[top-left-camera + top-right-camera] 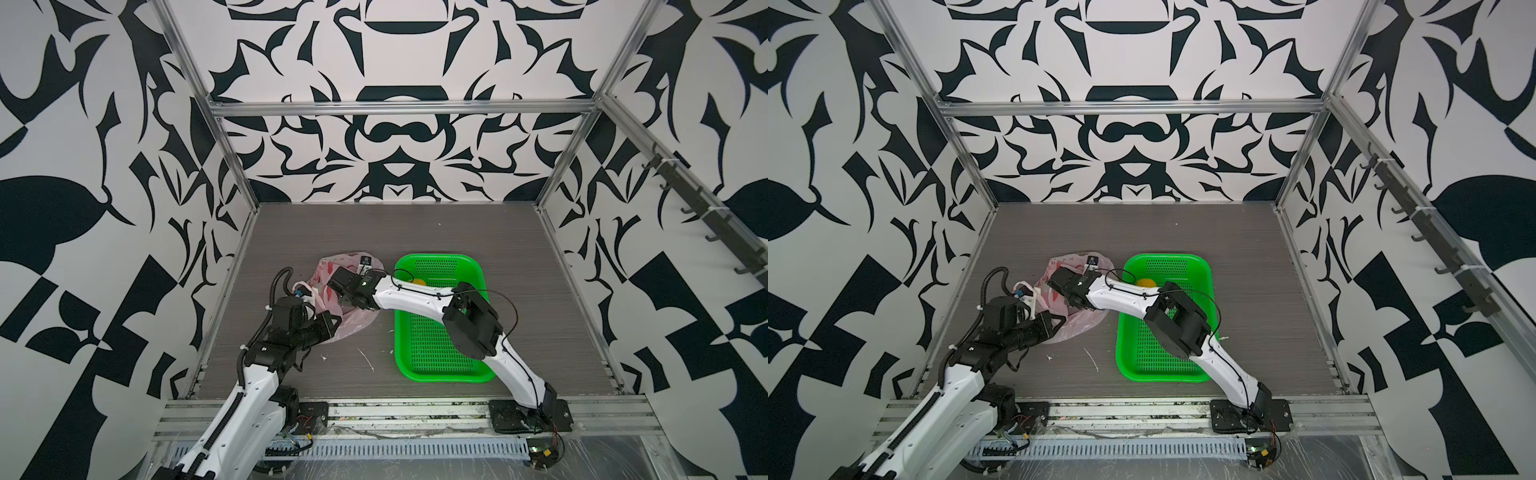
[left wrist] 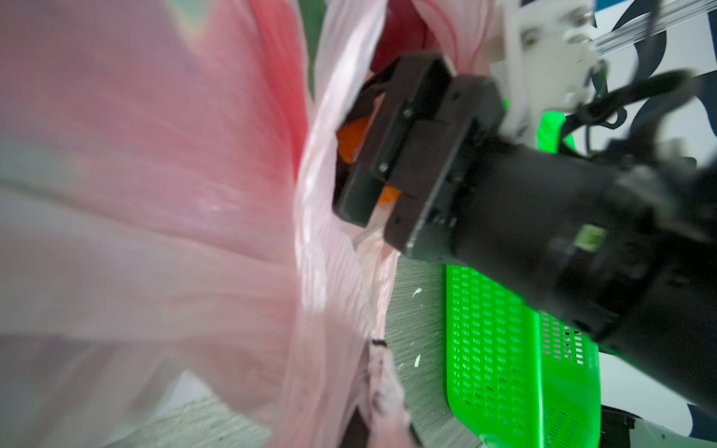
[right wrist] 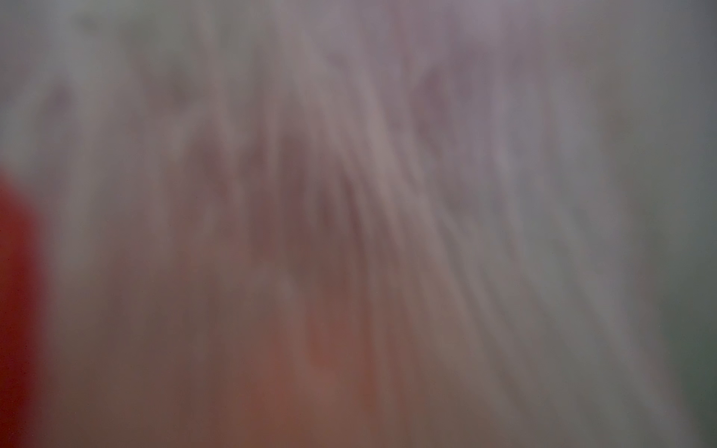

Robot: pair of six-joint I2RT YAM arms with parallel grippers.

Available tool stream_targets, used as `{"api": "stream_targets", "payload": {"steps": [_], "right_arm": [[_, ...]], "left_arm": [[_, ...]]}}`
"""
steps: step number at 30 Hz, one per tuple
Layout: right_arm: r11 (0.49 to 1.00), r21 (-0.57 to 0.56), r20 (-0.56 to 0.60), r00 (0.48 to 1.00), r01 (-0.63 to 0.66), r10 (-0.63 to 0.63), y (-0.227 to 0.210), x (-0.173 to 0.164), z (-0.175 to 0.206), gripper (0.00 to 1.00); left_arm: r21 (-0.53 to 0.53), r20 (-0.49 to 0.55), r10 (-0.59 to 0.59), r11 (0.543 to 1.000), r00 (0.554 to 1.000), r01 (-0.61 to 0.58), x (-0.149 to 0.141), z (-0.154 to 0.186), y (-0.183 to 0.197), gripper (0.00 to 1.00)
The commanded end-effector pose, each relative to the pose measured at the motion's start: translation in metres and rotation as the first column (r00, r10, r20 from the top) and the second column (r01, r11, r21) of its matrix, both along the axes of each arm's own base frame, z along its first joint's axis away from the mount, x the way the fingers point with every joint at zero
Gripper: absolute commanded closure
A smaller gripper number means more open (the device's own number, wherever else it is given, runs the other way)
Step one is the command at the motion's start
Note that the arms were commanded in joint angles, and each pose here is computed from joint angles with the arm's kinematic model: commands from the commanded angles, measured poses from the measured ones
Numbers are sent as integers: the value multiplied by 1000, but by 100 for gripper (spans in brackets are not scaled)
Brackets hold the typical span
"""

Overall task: Untie the knot of the plastic bag and take out the fruit
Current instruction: Pick up the fruit from the plastic bag.

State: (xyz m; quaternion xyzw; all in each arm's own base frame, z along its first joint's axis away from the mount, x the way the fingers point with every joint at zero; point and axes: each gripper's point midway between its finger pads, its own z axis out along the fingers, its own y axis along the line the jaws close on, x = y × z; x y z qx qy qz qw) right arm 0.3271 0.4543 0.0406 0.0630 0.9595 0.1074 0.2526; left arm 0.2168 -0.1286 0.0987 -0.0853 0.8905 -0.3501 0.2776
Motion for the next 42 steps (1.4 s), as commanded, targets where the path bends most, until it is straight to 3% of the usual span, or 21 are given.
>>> {"api": "stream_targets", "payload": {"steps": [1,15,29,42], "right_arm": [[1000,29,-26,1000,-6,6,3,-6,2,30],[999,27,48,999,-27,26,-6,-8,27,58],[978,54,151,969,-204,194,20,-33,89,60],[937,66,168,929,-343,329,16,-56,118,61]], "left_arm": [[7,6,-12,1000,1000,12,-1,1,-1,100],[11,8,2,1000,1000,-2,0,3,1,100],[32,5,31,999,1000,-31,3,5,6,100],[74,14,87,993,996,-88,2,7,18,100]]}}
